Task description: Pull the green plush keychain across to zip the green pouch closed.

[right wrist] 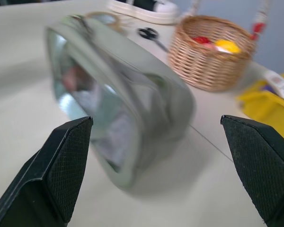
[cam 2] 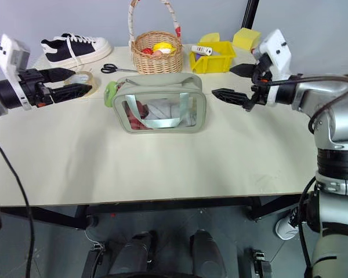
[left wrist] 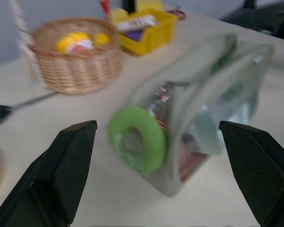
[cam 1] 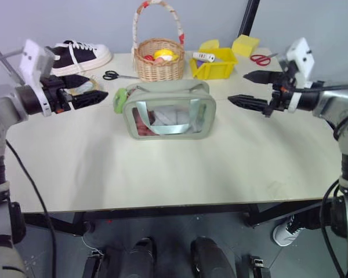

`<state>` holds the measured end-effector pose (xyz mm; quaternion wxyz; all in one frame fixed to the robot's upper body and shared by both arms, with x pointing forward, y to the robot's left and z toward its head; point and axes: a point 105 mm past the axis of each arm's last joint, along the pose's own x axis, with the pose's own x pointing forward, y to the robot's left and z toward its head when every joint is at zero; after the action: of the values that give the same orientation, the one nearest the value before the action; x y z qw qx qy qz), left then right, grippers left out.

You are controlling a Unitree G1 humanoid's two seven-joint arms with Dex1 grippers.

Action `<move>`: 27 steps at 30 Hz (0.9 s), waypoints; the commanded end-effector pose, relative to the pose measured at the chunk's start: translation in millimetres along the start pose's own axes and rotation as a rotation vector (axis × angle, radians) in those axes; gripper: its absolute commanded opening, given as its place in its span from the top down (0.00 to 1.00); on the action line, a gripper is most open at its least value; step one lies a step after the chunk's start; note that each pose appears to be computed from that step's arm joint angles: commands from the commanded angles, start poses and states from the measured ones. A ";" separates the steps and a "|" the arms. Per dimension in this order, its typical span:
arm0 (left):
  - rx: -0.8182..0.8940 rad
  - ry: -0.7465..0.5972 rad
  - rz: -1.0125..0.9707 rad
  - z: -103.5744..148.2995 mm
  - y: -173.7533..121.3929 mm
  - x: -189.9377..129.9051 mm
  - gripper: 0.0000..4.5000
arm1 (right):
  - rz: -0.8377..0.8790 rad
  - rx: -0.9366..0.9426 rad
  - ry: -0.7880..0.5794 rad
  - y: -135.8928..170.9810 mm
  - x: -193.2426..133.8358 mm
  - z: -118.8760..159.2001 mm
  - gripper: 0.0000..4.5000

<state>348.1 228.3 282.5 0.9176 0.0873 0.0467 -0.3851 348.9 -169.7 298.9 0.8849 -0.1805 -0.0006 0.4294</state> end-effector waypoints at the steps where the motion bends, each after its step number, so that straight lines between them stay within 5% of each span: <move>1: 0.075 -0.007 0.000 17.6 2.4 -6.7 0.02 | 0.001 -0.064 -0.021 -2.0 -0.9 11.8 0.00; 17: 0.099 -0.009 -0.115 20.4 -22.7 0.7 0.02 | 0.052 -0.109 -0.004 6.0 16.3 7.0 0.00; 27: 0.106 -0.029 -0.237 27.4 -53.7 17.1 0.02 | 0.181 -0.191 -0.047 24.6 69.9 18.1 0.00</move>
<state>327.7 173.8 283.4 0.8595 0.1094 0.0489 -0.4970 372.8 -103.6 284.3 0.8314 -0.2320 -0.0202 0.5046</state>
